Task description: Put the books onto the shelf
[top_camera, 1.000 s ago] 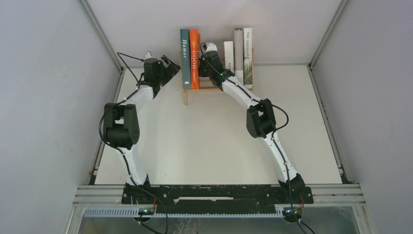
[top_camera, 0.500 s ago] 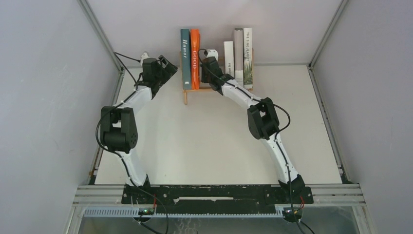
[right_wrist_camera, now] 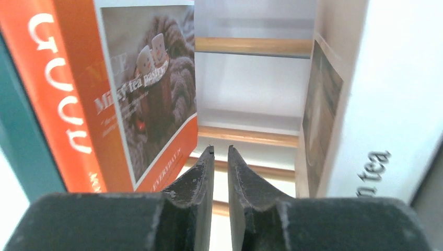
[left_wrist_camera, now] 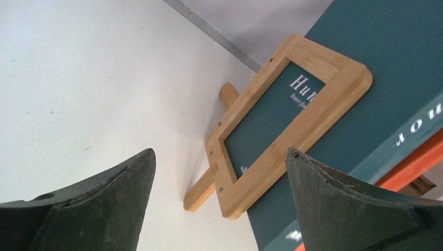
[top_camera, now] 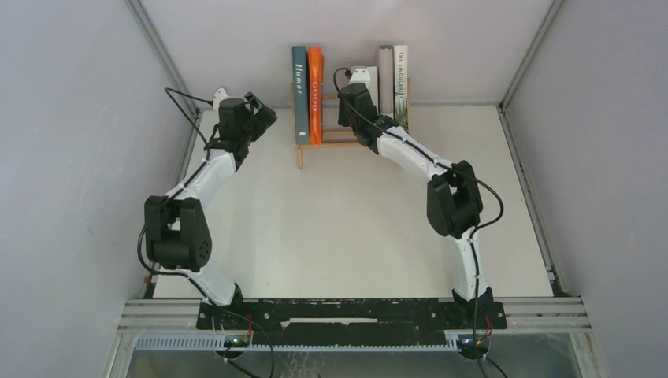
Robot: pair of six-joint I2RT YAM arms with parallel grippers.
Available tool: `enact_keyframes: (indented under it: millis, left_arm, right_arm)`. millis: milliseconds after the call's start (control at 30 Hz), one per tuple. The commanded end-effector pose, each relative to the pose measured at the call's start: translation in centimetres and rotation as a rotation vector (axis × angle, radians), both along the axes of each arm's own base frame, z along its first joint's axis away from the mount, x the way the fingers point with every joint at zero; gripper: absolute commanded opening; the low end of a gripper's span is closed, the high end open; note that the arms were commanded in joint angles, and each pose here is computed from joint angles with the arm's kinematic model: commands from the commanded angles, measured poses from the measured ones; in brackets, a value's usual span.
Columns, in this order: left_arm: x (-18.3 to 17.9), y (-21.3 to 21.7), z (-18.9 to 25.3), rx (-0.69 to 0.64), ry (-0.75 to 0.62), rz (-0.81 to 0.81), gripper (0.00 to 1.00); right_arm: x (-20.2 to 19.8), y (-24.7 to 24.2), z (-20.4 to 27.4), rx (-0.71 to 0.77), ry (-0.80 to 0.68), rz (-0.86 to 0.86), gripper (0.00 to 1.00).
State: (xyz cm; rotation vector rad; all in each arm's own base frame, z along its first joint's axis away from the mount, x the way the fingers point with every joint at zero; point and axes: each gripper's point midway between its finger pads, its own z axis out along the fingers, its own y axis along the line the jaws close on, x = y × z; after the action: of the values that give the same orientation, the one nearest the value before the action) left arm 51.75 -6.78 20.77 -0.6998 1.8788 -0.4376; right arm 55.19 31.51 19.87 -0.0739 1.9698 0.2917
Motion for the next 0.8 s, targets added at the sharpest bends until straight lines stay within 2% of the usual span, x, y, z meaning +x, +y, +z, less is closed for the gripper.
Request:
enact_keyframes:
  millis: [0,233,467,600,767]
  left_arm:
    - [-3.0,1.1,3.1,0.054,-0.051,0.026,0.98]
    - [-7.9,-1.3,4.3,0.168,-0.051,-0.051,1.0]
    - [-13.2,-6.0,4.9,0.291,-0.053,-0.14,1.0]
    - [-16.9,-6.8,5.1,0.302,-0.054,-0.104,1.0]
    - [-21.4,-6.5,5.3,0.311,-0.099,-0.027,1.0]
  right_arm:
    - [-2.8,0.0,6.4,0.027,-0.107,0.044,0.24]
    - [-9.7,-1.3,8.6,-0.007,-0.065,0.103,0.32]
    - [-16.7,-6.1,7.7,-0.035,0.048,0.025,0.36]
    - [-21.3,-10.2,7.6,-0.024,0.093,-0.027,0.37]
    - [-25.9,-14.3,8.0,0.044,0.06,-0.049,0.37]
